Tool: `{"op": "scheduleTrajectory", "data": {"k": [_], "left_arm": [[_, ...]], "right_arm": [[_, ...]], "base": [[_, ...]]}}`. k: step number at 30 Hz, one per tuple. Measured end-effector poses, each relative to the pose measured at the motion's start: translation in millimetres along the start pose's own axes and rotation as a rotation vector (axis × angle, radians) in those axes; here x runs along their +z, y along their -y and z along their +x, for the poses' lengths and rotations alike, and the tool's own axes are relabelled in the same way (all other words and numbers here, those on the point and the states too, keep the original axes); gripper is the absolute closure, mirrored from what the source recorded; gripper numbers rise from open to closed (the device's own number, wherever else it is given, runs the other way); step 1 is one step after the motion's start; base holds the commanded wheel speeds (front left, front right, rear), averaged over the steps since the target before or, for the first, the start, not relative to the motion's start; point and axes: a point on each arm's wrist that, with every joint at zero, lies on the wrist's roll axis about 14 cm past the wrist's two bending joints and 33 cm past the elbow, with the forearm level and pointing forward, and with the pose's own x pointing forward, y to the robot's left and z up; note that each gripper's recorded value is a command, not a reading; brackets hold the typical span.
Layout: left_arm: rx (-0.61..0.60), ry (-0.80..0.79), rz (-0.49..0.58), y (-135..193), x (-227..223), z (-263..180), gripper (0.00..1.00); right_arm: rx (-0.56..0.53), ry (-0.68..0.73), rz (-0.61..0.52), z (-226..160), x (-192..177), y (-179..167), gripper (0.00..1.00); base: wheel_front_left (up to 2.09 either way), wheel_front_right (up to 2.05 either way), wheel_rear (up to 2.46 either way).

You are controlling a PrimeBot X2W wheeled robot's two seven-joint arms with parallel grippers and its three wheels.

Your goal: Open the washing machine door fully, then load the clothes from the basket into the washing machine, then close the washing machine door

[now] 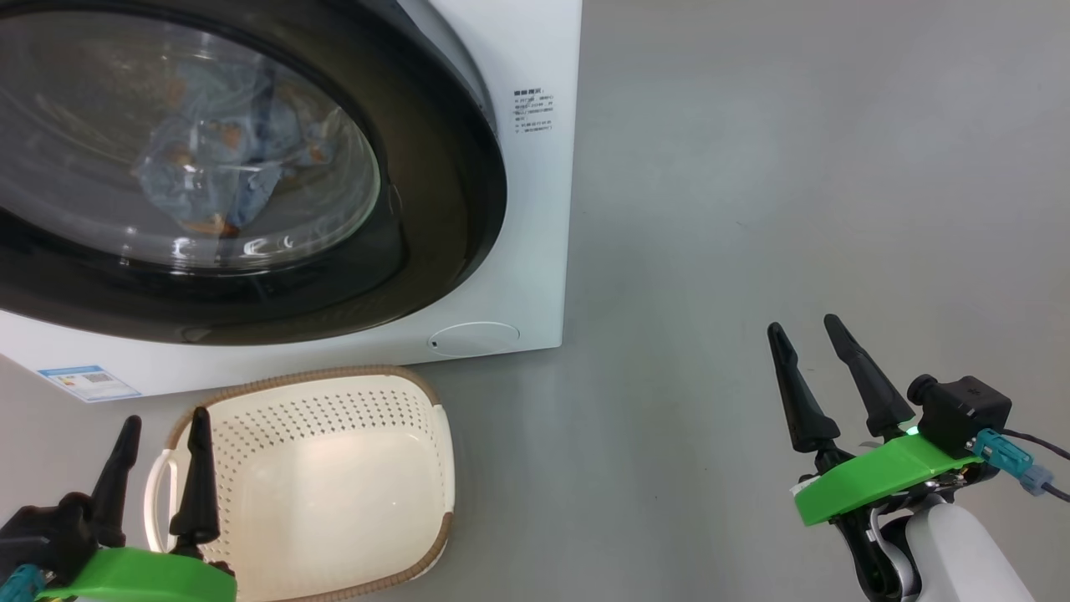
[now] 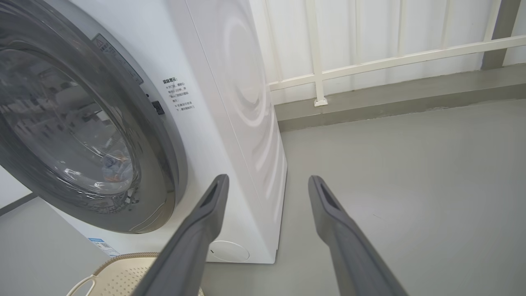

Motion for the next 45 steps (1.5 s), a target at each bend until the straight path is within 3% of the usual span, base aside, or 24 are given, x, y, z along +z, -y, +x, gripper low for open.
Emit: {"op": "scheduleTrajectory", "data": {"k": [9, 10, 18, 45], "left_arm": [[-0.001, -0.007, 0.0, 0.3, -2.3, -0.1, 0.0], [-0.001, -0.007, 0.0, 0.3, -2.4, 0.0, 1.0], [0.017, -0.102, -0.076, 13.7, -38.7, -13.3, 1.0], [0.086, -0.092, -0.348, 7.7, -30.3, -17.2, 1.0]], "right_arm": [[0.007, 0.003, 0.001, 1.8, 0.3, -2.1, 0.0], [0.007, 0.003, 0.001, 1.8, 0.4, -2.1, 1.0], [-0.042, -0.116, 0.036, -18.6, -39.3, 6.3, 1.0], [-0.127, -0.066, 0.302, -24.0, -21.5, 18.4, 1.0]], "base": [[0.0, 0.0, 0.0], [0.0, 0.0, 0.0], [0.0, 0.0, 0.0], [0.0, 0.0, 0.0]]}}
